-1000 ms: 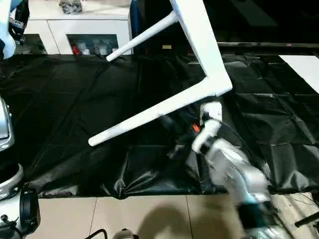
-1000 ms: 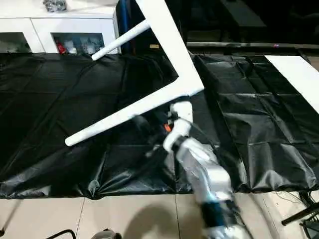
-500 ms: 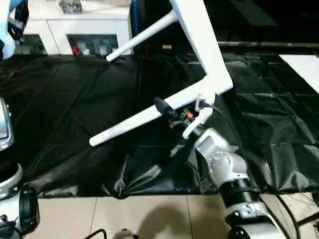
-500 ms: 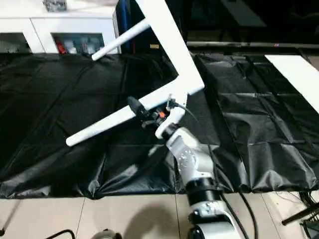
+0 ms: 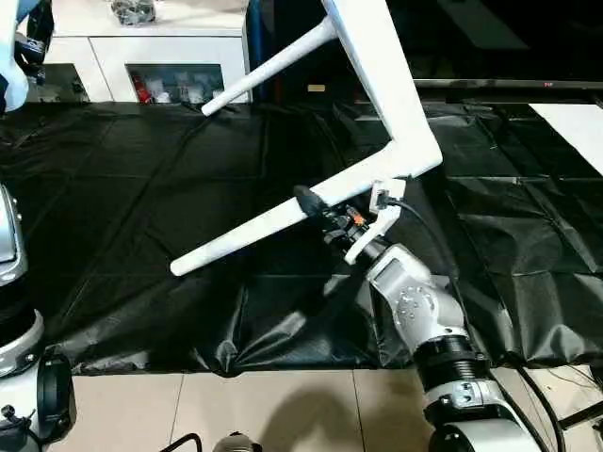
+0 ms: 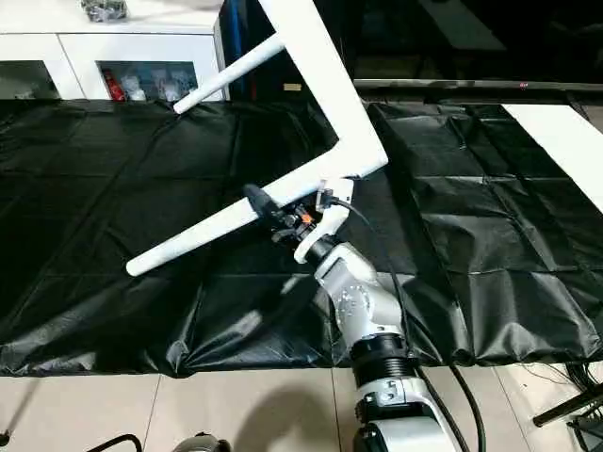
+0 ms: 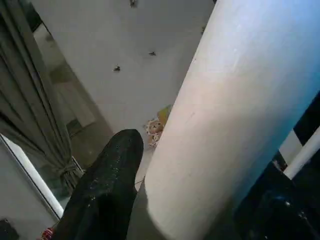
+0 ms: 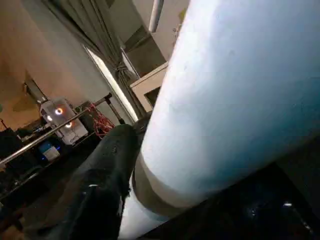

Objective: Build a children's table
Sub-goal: Flip table

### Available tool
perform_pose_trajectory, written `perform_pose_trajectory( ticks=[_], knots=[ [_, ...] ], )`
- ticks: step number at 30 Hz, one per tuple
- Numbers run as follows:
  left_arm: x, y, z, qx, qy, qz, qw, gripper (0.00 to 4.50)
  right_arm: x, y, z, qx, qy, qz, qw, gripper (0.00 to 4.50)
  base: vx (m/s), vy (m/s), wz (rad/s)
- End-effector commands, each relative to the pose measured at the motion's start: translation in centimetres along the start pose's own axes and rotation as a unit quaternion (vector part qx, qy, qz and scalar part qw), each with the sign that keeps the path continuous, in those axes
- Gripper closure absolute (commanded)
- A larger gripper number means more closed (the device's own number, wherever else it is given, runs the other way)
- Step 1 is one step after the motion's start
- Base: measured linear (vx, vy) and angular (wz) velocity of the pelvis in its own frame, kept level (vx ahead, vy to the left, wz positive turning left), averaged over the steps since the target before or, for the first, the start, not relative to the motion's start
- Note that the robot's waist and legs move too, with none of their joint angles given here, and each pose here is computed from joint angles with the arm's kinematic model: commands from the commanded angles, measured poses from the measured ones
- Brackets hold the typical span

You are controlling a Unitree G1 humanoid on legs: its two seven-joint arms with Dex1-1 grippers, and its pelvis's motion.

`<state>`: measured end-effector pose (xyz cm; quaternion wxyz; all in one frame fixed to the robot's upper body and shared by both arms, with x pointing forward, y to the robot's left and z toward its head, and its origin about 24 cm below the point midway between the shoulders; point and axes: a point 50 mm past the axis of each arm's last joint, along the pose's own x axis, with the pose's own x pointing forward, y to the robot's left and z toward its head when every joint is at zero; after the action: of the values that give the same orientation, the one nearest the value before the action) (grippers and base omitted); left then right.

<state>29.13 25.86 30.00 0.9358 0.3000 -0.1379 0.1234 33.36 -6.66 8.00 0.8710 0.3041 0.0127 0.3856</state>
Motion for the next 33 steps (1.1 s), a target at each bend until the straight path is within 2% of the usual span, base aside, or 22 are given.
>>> perform_pose_trajectory(
  ticks=[1,4,5,7,9,10,15,20,23,26,28,29,33],
  knots=[
    [0.3,-1.2,-2.3,-0.064,0.060,-0.029,0.996,2.17,1.0,0.9,1.6,-0.027,-0.017,0.032,0.999,2.19,0.000,0.000,0.00],
    [0.3,-1.1,-2.5,-0.071,0.061,-0.023,0.995,2.17,1.2,1.2,2.7,-0.055,-0.021,0.030,0.998,2.41,0.000,0.000,0.00],
    [0.3,-1.0,-2.6,-0.079,0.060,-0.018,0.995,2.17,1.3,1.4,3.5,-0.067,-0.030,0.031,0.997,2.44,0.000,0.000,0.00],
    [0.2,-1.0,-2.7,-0.086,0.060,-0.016,0.994,2.17,1.3,1.6,4.1,-0.075,-0.036,0.032,0.996,2.48,0.000,0.000,0.00],
    [0.1,-1.0,-3.4,-0.099,0.064,-0.013,0.993,2.17,1.3,2.1,5.4,-0.101,-0.045,0.034,0.993,2.50,0.000,0.000,0.00],
    [-0.2,-1.5,-4.2,-0.123,0.065,-0.017,0.990,2.18,1.3,2.6,7.1,-0.129,-0.056,0.032,0.990,2.51,0.000,0.000,0.00],
    [-0.5,-2.2,-5.1,-0.155,0.071,-0.025,0.985,2.24,1.3,3.1,8.9,-0.166,-0.065,0.025,0.984,2.58,0.000,0.000,0.00],
    [-1.3,-4.2,-7.3,-0.193,0.098,-0.050,0.975,2.54,1.4,4.0,11.8,-0.236,-0.057,0.006,0.970,2.70,0.000,0.000,0.00],
    [-1.8,-4.9,-8.1,-0.196,0.107,-0.060,0.973,2.70,1.5,4.4,12.2,-0.255,-0.047,-0.001,0.966,2.74,0.000,0.000,0.00],
    [-2.3,-5.4,-8.9,-0.197,0.117,-0.065,0.971,2.77,1.7,4.9,12.0,-0.268,-0.037,-0.002,0.963,2.77,0.000,0.000,0.00],
    [-2.9,-5.6,-9.7,-0.195,0.129,-0.063,0.970,2.82,1.9,5.5,11.0,-0.268,-0.024,0.004,0.963,2.77,0.000,0.000,0.00],
    [-2.9,-5.6,-9.7,-0.195,0.129,-0.063,0.970,2.82,1.9,5.5,11.0,-0.268,-0.024,0.004,0.963,2.77,0.000,0.000,0.00],
    [-4.1,-5.4,-10.7,-0.188,0.148,-0.052,0.970,2.82,2.0,7.0,8.5,-0.258,0.010,0.021,0.966,2.78,0.000,0.000,0.00]
  ],
)
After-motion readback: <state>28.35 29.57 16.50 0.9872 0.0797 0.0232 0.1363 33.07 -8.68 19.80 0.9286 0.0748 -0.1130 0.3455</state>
